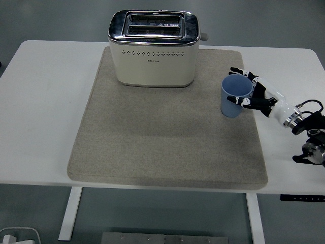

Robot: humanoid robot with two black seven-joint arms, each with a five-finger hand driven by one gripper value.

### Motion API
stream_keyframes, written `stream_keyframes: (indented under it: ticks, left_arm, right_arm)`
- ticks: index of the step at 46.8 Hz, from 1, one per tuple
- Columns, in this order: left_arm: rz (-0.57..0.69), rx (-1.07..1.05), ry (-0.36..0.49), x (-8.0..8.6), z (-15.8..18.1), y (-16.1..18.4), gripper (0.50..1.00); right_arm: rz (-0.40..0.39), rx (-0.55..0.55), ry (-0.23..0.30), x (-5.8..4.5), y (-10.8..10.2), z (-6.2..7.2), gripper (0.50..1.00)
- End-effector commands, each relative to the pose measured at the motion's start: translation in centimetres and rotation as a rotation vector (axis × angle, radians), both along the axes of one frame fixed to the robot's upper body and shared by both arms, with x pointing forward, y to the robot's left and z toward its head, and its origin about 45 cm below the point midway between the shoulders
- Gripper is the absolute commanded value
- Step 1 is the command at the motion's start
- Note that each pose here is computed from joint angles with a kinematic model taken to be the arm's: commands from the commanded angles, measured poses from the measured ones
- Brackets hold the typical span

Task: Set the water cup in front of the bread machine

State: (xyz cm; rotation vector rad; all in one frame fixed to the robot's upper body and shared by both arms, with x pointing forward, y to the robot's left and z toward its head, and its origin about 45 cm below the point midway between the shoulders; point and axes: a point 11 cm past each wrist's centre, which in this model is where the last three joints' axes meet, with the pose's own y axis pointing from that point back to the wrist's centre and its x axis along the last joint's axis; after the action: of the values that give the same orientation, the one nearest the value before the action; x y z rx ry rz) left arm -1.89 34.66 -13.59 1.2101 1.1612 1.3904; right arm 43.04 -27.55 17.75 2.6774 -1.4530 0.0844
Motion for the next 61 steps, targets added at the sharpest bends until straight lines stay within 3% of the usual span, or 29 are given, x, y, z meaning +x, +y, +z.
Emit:
stream_keyframes:
  ticks: [1,28,32,39,61]
  left_arm:
    - [0.000,0.001,0.000,0.0,0.0,0.0,1.000]
    - [0.000,0.001,0.000,0.0,0.0,0.0,1.000]
    - [0.001,0.001,0.000,0.0,0.0,0.0,1.000]
    - [0.000,0.000,0.000,0.0,0.0,0.0,1.000]
    - [0.001,0.003,0.000,0.0,0.0,0.1,1.000]
  right_arm:
    - [-0.003,-0.003,-0.001,0.0,0.0,0.0,0.917]
    - [-0.011,-0.006,-0.008,0.3,-0.6,0.4,0.897]
    - [-0.009,-0.004,-0.007,0.2,-0.5,0.4,0.854]
    - [-0.010,-0.010,-0.009,0.3,-0.8,0.5,0.727]
    - [-0.011,-0.010,-0.010,0.3,-0.9,0.6,0.590]
